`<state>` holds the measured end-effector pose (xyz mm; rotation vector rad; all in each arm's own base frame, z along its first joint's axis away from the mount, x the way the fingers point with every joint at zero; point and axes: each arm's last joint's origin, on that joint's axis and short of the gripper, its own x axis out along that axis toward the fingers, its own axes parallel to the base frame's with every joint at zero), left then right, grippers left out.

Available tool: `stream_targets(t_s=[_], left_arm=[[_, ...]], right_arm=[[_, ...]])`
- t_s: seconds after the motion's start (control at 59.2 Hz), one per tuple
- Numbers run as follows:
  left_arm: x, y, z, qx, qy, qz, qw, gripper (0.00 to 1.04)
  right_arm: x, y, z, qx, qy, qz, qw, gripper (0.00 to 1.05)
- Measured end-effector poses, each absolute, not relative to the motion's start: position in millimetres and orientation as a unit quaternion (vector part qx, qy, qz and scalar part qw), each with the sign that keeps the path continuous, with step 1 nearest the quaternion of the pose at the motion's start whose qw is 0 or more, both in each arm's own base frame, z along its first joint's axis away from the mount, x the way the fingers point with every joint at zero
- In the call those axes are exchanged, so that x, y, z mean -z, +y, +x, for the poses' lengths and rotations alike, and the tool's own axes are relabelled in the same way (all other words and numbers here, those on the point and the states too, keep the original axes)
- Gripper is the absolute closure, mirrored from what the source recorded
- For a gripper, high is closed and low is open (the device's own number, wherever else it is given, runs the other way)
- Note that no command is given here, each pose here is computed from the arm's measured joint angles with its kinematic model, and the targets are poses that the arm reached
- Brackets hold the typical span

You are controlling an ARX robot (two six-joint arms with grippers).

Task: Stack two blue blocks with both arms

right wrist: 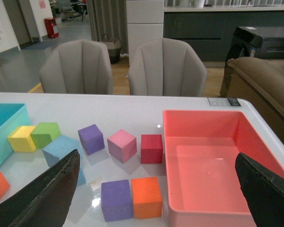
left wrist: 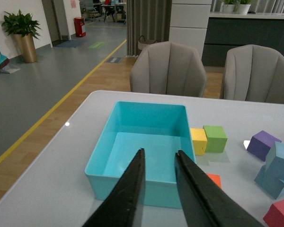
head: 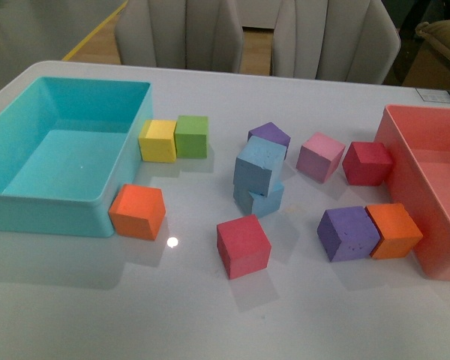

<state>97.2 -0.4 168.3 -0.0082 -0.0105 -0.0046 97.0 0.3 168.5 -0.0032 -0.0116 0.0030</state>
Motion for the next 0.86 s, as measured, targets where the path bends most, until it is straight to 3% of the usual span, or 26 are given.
stream_targets(t_s=[0.321, 0.861], left_arm=[[-168.3, -0.4, 97.2, 0.002, -0.005, -0.004, 1.000, 0.08], [-168.3, -0.4, 97.2, 0.002, -0.005, -0.003, 1.000, 0.09]], right_arm=[[-168.5, 0.3, 97.0, -0.002, -0.006, -0.002, 1.000, 0.09], [-168.5, 0.3, 97.0, -0.002, -0.006, -0.002, 1.000, 0.09]])
